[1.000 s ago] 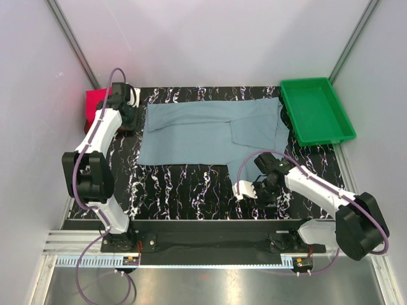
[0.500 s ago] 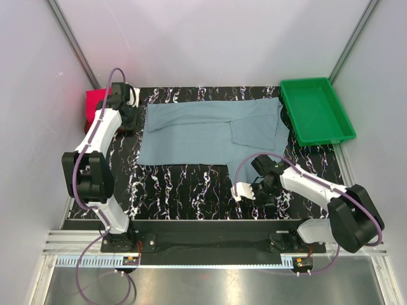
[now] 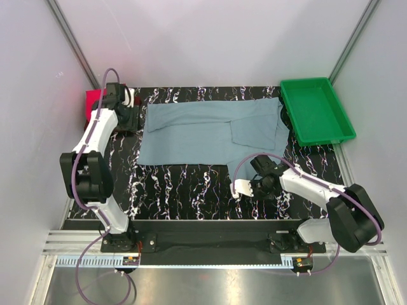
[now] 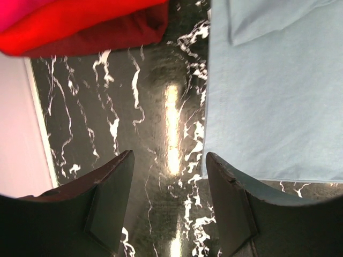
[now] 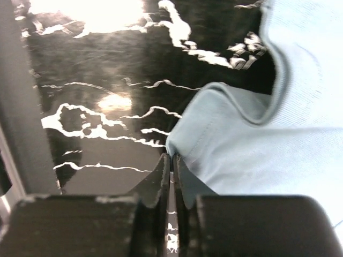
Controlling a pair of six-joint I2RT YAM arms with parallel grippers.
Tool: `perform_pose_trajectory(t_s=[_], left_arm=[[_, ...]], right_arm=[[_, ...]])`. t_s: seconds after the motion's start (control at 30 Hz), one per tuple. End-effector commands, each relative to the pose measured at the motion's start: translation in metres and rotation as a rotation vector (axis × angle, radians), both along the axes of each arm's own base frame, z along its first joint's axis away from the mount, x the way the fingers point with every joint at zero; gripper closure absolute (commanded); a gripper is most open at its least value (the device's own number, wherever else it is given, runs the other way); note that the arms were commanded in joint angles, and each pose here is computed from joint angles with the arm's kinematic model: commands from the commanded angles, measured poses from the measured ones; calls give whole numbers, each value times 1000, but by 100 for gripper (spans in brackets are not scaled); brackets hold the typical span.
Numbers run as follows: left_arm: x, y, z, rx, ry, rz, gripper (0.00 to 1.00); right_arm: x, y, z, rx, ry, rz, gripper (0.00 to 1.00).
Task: Fold and stack the t-shirts
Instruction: Fold the tshirt
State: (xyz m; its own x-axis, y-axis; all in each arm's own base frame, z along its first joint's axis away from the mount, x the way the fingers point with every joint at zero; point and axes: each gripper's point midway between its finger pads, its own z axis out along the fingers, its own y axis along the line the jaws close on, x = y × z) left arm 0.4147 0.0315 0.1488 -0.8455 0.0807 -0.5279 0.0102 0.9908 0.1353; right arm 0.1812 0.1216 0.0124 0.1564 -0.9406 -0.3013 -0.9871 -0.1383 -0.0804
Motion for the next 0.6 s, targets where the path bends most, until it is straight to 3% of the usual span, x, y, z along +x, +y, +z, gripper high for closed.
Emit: perform_pose_trajectory(t_s=[0.0,0.17,0.3,0.57], left_arm=[[-12,1,25,-67,-44,31,39],[-60,-15,13,-247,108,34,40],[-94,-33,-11,-351,232,15,52],[-121,-45,-50,-469,377,57,49]], right_arm=[[21,1,12,6,-115,-53,96],[30,4,37,41,-177,-113,100],[33,4,49,58,-194,-160,100],[38,4,52,61,-211,-202,100]])
